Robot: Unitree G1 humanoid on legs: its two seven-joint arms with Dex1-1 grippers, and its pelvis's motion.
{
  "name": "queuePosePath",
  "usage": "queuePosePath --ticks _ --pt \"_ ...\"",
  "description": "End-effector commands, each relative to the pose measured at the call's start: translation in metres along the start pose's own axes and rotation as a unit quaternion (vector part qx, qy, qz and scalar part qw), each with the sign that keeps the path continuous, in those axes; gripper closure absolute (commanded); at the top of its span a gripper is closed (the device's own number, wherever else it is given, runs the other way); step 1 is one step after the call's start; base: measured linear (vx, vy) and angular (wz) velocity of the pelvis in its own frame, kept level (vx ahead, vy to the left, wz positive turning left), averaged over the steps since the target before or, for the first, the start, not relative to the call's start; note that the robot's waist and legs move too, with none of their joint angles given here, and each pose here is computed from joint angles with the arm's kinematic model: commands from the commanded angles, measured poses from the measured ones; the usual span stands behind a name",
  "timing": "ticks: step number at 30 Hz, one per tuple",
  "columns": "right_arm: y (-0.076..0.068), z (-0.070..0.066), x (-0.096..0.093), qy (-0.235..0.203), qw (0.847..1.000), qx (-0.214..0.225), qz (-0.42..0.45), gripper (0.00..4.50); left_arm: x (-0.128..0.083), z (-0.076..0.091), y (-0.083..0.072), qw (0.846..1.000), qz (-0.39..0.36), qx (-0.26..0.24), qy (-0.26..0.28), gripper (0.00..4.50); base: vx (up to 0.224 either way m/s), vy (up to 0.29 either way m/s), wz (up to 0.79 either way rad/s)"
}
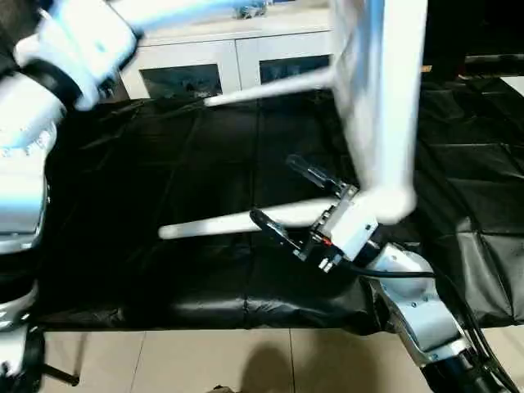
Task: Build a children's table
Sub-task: Flip table
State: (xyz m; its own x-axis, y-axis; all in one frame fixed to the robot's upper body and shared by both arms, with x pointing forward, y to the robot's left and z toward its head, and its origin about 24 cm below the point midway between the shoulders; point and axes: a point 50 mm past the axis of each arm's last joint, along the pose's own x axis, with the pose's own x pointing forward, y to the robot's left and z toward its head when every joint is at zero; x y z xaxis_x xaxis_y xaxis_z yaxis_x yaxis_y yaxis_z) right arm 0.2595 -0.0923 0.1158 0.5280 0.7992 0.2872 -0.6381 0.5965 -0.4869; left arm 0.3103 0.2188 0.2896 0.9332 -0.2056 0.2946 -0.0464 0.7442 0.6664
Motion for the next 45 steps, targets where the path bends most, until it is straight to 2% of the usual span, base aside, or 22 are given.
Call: queuePosePath --ticks 1,7,13,15,18,22,25,29,31,35,37,41,45 --pt "-0.003 0.003 0.0 -0.006 1.0 -0.002 0.0 0.0 -0.005 0.001 0.032 0.99 0.106 -0.094 -0.008 2.4 0.0 0.0 0.0" --pt "-0.004 0.001 -0.005 0.0 1.0 0.008 -0.016 0.0 -0.009 -0.004 0.04 0.977 0.148 -0.156 -0.006 2.4 0.0 0.0 0.0" --pt "-0.013 -0.004 -0.019 -0.004 0.992 0.08 -0.101 0.0 -0.019 -0.019 0.048 0.939 0.222 -0.261 -0.014 2.4 0.0 0.0 0.0" --pt "-0.015 -0.007 -0.026 -0.002 0.988 0.096 -0.123 0.0 -0.022 -0.019 0.047 0.926 0.226 -0.299 -0.042 2.4 0.0 0.0 0.0" --pt "-0.02 -0.011 -0.035 0.003 0.982 0.096 -0.163 0.0 -0.028 -0.018 0.043 0.909 0.213 -0.35 -0.081 2.41 0.0 0.0 0.0" --pt "-0.032 -0.018 -0.04 0.019 0.969 0.108 -0.222 0.0 -0.031 -0.023 0.033 0.915 0.191 -0.347 -0.076 2.54 0.0 0.0 0.0" --pt "-0.034 -0.021 -0.039 0.024 0.965 0.125 -0.23 0.0 -0.032 -0.023 0.027 0.917 0.18 -0.348 -0.076 2.69 0.0 0.0 0.0" --pt "-0.04 -0.014 -0.026 -0.008 0.954 0.178 -0.239 0.0 -0.034 -0.024 0.021 0.922 0.179 -0.338 -0.067 2.87 0.0 0.0 0.0" --pt "-0.041 -0.012 -0.024 -0.01 0.956 0.175 -0.237 0.0 -0.035 -0.025 0.02 0.923 0.182 -0.333 -0.068 2.9 0.0 0.0 0.0" --pt "-0.041 -0.014 -0.023 -0.003 0.956 0.17 -0.238 0.0 -0.04 -0.029 0.008 0.936 0.161 -0.304 -0.074 2.93 0.0 0.0 0.0" --pt "-0.041 -0.013 -0.022 -0.003 0.957 0.164 -0.241 0.0 -0.046 -0.037 -0.003 0.942 0.157 -0.285 -0.074 2.93 0.0 0.0 0.0" --pt "-0.044 -0.011 -0.022 -0.006 0.956 0.159 -0.246 0.0 -0.05 -0.045 -0.015 0.939 0.158 -0.301 -0.059 2.94 0.0 0.0 0.0" --pt "-0.044 -0.012 -0.023 -0.003 0.955 0.161 -0.25 0.0 -0.052 -0.057 -0.031 0.945 0.147 -0.291 -0.039 2.94 0.0 0.0 0.0"
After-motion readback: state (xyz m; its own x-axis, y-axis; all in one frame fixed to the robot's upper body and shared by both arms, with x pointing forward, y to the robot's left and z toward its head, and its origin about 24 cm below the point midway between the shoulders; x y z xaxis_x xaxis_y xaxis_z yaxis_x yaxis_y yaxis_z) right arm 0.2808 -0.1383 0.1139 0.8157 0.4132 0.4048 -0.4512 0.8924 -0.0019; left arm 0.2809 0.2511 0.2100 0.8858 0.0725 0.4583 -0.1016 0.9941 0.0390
